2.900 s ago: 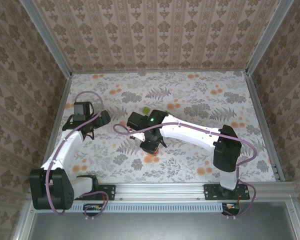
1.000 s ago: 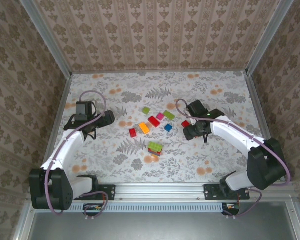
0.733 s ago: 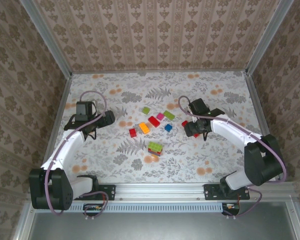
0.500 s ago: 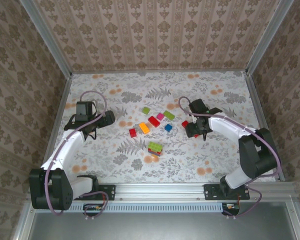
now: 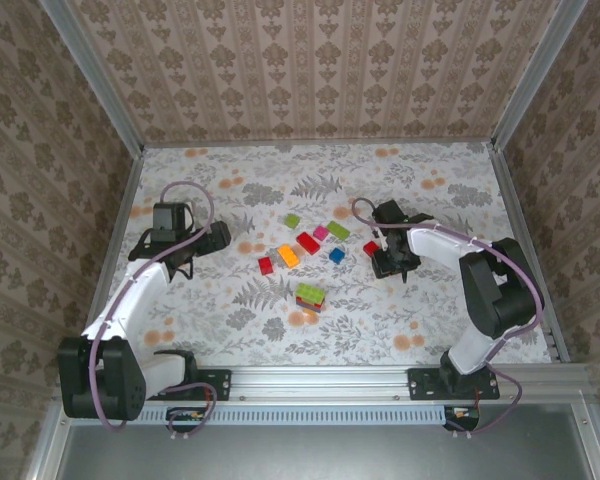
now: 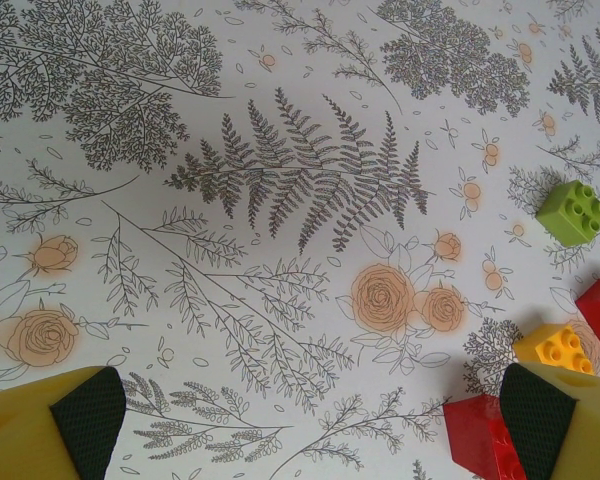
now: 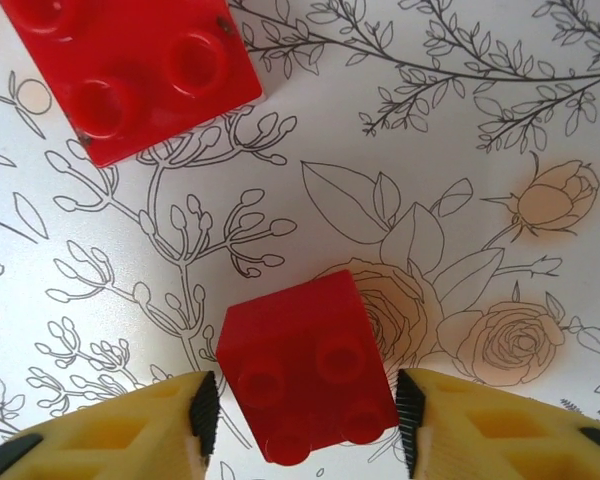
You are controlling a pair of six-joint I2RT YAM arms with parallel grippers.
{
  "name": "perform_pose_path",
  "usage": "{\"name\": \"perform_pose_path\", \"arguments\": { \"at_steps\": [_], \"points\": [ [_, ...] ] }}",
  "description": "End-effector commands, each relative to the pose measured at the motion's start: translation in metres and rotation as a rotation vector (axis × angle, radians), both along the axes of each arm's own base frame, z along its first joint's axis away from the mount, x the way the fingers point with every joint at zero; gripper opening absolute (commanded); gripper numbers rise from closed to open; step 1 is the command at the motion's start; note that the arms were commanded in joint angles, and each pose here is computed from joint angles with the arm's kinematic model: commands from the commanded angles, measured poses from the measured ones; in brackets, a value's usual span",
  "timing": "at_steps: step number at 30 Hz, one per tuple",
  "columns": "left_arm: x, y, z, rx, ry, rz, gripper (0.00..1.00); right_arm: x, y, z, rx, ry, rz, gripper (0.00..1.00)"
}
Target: Assemble a carrot with lego
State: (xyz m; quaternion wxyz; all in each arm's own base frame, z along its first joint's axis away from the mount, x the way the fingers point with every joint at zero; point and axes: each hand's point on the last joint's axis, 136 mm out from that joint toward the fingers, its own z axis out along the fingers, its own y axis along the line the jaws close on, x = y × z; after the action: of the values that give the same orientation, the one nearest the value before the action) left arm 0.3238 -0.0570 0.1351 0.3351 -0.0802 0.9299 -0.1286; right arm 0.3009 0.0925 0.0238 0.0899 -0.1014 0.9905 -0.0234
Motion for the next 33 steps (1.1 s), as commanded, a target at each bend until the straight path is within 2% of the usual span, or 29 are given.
{"name": "perform_pose_path", "arguments": {
  "at_steps": [1,5,10,14,16,33],
  "points": [
    [0.005,-0.002,0.013,0.009,-0.039,-0.016,1.00,0.001,0.005,0.002,0.032,0.015,-0.003,0.47],
    [0.006,-0.002,0.014,0.008,-0.040,-0.016,1.00,0.000,0.012,0.004,0.074,0.019,-0.008,0.43],
    [0.006,-0.003,0.014,0.012,-0.041,-0.026,1.00,-0.008,0.023,0.014,0.156,0.027,-0.047,0.42],
    [0.006,-0.004,0.014,0.013,-0.042,-0.029,1.00,-0.014,0.022,0.012,0.168,0.043,-0.079,0.56],
    [0.006,-0.004,0.013,0.012,-0.039,-0.030,1.00,-0.013,0.021,0.014,0.163,0.034,-0.082,0.58],
    [0.007,-0.005,0.012,0.016,-0.033,-0.032,1.00,0.001,0.023,0.000,0.150,0.044,-0.089,0.53]
  ]
}}
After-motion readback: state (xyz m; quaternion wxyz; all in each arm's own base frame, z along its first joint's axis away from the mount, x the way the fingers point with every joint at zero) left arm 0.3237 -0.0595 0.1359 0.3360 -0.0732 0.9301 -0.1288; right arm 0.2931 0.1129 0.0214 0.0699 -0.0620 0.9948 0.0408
